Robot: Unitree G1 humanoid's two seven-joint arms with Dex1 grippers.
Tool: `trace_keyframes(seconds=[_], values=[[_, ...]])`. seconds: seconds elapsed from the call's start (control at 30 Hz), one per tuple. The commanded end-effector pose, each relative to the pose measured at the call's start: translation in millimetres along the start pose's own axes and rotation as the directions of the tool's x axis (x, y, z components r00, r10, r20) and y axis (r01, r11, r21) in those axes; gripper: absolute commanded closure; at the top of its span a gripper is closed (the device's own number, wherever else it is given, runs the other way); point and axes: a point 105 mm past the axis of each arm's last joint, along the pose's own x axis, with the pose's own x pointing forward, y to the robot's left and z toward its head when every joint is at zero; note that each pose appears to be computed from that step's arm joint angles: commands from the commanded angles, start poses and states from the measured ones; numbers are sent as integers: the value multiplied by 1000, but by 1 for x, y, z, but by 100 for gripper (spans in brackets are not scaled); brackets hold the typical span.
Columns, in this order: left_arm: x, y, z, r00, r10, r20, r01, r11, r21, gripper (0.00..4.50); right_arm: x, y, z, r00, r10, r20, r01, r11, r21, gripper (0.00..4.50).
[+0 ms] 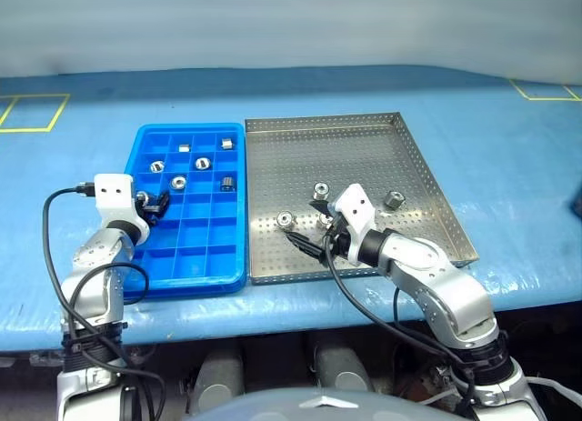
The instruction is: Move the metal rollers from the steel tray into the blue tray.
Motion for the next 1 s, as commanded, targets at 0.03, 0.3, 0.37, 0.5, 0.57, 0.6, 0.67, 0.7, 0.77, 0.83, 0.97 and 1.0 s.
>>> trace_keyframes(seconds=[0.03, 0.3, 0.37, 0.5, 0.57, 0.6, 0.67, 0.7, 0.77, 0.83, 0.97, 1.0], values=[[-8, -2, 29, 995, 2, 104, -3, 1000, 12, 5, -4, -1, 12, 999, -7, 44, 8, 1000, -24, 0], [-11, -35, 82, 959, -162, 232, 143, 985, 99, 5, -4, -3, 13, 999, -15, 44, 16, 999, -31, 0], [-13, -46, 91, 945, -216, 247, 191, 974, 120, 5, -5, -4, 13, 999, -21, 45, 23, 999, -29, 0], [-18, -80, 101, 890, -392, 232, 359, 917, 172, 5, -6, -5, 11, 998, -35, 43, 36, 999, -26, 0], [-19, -97, 99, 850, -494, 180, 454, 862, 226, 5, -7, -6, 11, 998, -44, 42, 45, 999, -24, 0], [-20, -103, 97, 830, -538, 147, 493, 832, 256, 5, -8, -7, 11, 998, -47, 43, 48, 999, -22, 0], [-20, -119, 92, 772, -632, 66, 584, 746, 320, 5, -10, -7, 9, 998, -51, 38, 52, 998, -21, 0], [-21, -126, 90, 738, -674, 27, 627, 700, 342, 5, -12, -7, 8, 998, -56, 34, 56, 998, -19, 0], [-23, -136, 85, 676, -736, -41, 696, 619, 363, 5, -14, -9, 6, 997, -67, 28, 67, 998, -17, 0], [-22, -147, 77, 604, -787, -127, 762, 523, 382, 5, -20, -12, 3, 996, -89, 19, 90, 996, -14, 0], [-19, -162, 64, 518, -825, -226, 827, 414, 381, 5, -26, -14, -1, 993, -120, 10, 120, 993, -6, 0], [-19, -166, 60, 494, -832, -252, 841, 383, 382, 5, -28, -14, -2, 992, -127, 10, 127, 992, -3, 0]])
